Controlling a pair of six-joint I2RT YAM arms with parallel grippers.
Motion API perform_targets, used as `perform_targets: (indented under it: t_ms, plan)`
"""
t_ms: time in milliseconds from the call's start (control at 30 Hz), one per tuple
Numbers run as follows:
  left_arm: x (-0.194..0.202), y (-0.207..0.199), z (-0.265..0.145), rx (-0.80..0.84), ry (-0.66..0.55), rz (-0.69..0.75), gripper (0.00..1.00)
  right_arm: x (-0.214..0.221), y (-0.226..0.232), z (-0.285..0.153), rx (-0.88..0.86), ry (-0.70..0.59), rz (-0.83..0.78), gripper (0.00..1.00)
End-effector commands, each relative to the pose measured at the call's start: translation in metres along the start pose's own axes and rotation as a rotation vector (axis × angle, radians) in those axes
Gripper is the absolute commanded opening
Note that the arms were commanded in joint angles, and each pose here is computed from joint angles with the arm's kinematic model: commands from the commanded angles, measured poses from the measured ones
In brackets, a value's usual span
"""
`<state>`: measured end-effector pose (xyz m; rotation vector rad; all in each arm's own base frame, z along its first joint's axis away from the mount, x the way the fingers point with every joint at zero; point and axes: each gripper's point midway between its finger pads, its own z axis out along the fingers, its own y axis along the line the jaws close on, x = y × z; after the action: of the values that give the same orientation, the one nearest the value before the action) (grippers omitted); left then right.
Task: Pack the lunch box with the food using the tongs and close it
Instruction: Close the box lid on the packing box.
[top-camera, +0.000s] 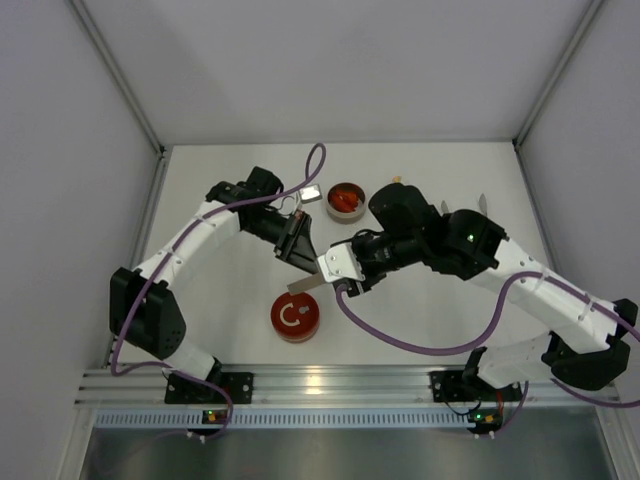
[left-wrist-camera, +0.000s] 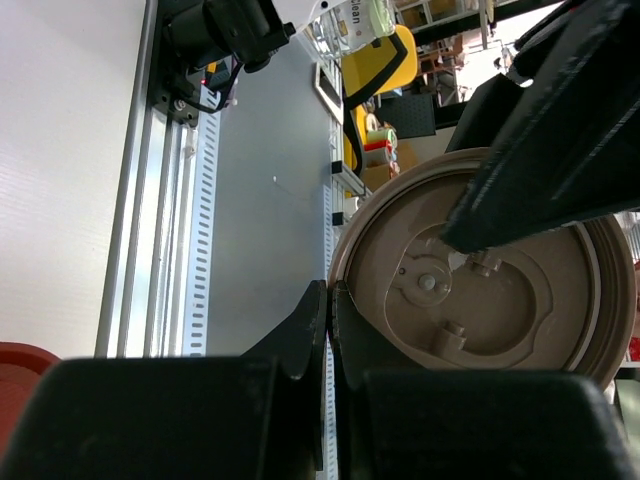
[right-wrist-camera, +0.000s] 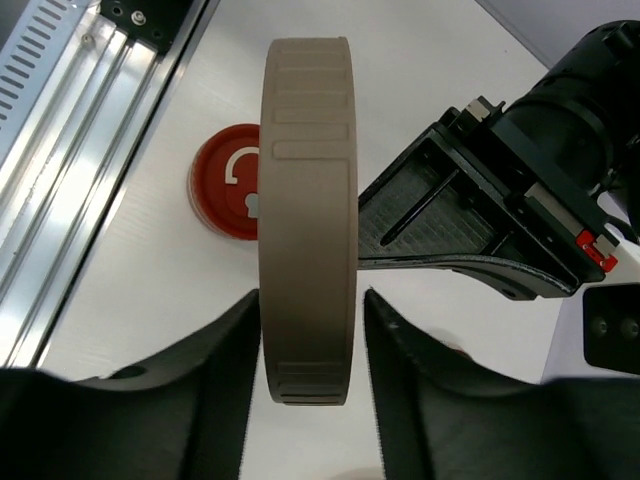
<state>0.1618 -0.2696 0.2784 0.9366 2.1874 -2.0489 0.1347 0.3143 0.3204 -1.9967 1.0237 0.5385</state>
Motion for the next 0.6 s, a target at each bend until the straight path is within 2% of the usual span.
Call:
perform_targets:
  t_ms: [0, 67, 100, 133, 167, 200, 233, 333, 367, 400, 467, 500, 567]
  plan:
    - [0.003, -0.025, -0.003, 0.032, -0.009, 0.101, 0.0, -0.009, -0.003, -0.002, 0.02, -0.021, -0.019, 0.4]
    - [0.004, -0.029, -0.003, 0.054, -0.009, 0.116, 0.0, -0.007, -0.006, -0.002, 0.029, -0.01, 0.001, 0.28]
    - [0.003, -0.031, -0.003, 0.061, -0.012, 0.127, 0.0, -0.005, -0.009, 0.0, 0.031, -0.008, 0.014, 0.16]
    - [0.003, -0.032, -0.004, 0.066, -0.014, 0.148, 0.04, -0.006, -0.009, -0.001, 0.032, -0.017, 0.03, 0.11]
    - [0.003, -0.034, -0.004, 0.072, -0.014, 0.153, 0.09, -0.004, -0.014, -0.004, 0.046, -0.019, 0.068, 0.0]
    - [0.004, -0.034, -0.004, 0.072, -0.016, 0.163, 0.13, -0.004, -0.015, -0.005, 0.051, -0.028, 0.087, 0.0]
    - [0.003, -0.035, -0.005, 0.069, -0.02, 0.186, 0.29, -0.006, -0.018, -0.006, 0.054, -0.055, 0.109, 0.0]
    - [-0.004, -0.03, -0.012, 0.014, -0.039, 0.219, 0.5, 0.003, -0.036, -0.021, 0.11, -0.092, 0.235, 0.0]
    - [-0.012, -0.03, -0.018, -0.022, -0.055, 0.253, 0.8, 0.006, -0.04, -0.025, 0.121, -0.107, 0.297, 0.0]
    - [-0.023, -0.028, -0.032, -0.05, -0.102, 0.266, 0.95, 0.008, -0.043, -0.029, 0.128, -0.12, 0.334, 0.0]
    - [-0.049, -0.031, -0.053, -0.114, -0.184, 0.329, 0.99, 0.02, -0.054, -0.04, 0.157, -0.154, 0.449, 0.0]
    - [-0.066, -0.025, -0.079, -0.192, -0.265, 0.344, 0.98, 0.024, -0.056, -0.044, 0.17, -0.162, 0.483, 0.0]
    - [-0.096, -0.043, -0.111, -0.297, -0.391, 0.498, 0.98, 0.042, -0.067, -0.054, 0.228, -0.166, 0.583, 0.0]
